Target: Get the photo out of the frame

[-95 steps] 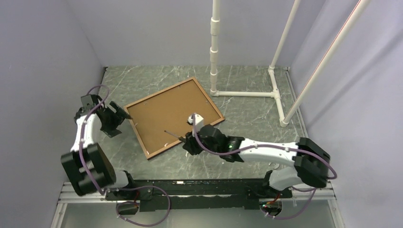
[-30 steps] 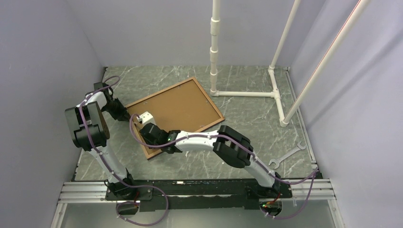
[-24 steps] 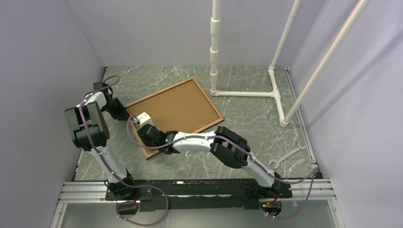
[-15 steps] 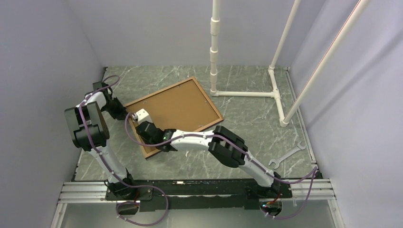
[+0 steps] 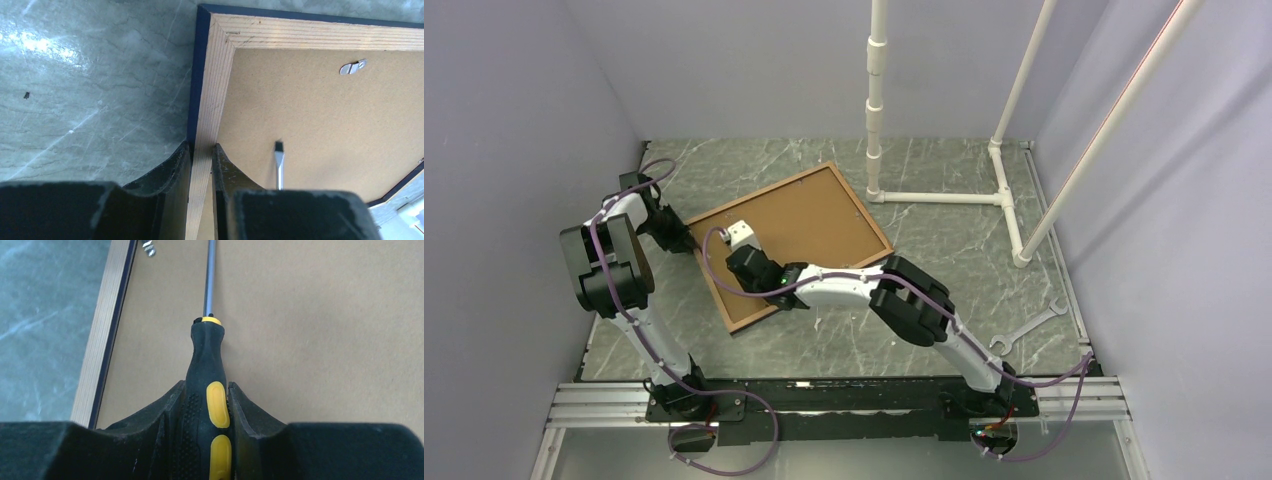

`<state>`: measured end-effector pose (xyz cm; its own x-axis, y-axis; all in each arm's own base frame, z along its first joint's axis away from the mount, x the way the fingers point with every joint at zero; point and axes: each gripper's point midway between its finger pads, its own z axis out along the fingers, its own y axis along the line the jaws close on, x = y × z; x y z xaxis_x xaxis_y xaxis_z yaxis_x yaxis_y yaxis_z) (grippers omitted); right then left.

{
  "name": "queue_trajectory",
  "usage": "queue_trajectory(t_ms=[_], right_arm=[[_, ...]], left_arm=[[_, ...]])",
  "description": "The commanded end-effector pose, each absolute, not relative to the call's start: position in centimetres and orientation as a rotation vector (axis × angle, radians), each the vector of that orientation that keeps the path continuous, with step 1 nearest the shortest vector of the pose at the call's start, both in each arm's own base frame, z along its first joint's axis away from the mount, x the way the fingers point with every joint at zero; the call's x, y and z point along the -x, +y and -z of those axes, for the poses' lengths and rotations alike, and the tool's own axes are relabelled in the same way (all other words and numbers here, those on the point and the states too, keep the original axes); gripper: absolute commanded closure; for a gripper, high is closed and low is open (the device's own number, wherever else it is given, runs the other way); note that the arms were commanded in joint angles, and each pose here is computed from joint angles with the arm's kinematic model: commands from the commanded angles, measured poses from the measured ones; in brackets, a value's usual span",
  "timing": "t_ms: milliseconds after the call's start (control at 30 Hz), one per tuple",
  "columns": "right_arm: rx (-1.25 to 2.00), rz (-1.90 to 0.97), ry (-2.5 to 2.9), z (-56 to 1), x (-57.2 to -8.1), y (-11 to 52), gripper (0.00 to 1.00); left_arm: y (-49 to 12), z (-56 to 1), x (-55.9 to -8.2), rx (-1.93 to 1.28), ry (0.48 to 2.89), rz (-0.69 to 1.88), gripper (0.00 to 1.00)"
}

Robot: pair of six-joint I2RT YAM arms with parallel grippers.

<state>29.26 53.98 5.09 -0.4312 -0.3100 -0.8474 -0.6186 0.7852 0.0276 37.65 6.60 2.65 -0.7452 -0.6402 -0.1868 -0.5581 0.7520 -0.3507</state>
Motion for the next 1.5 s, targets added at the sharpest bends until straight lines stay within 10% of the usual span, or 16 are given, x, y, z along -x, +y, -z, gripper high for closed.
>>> queue_trajectory(t_ms=[0, 1467], right_arm=[[0.666, -0.620, 1.925, -13.0, -26.9, 55.5, 1.00], [0.685, -0.410, 2.045, -5.5, -26.3, 56.8, 1.00]], left_arm=[[6.7, -1.6, -36.3, 0.936, 2.726, 0.349, 1.00], [6.4, -1.6, -36.3, 0.938, 2.731, 0.375, 1.00]])
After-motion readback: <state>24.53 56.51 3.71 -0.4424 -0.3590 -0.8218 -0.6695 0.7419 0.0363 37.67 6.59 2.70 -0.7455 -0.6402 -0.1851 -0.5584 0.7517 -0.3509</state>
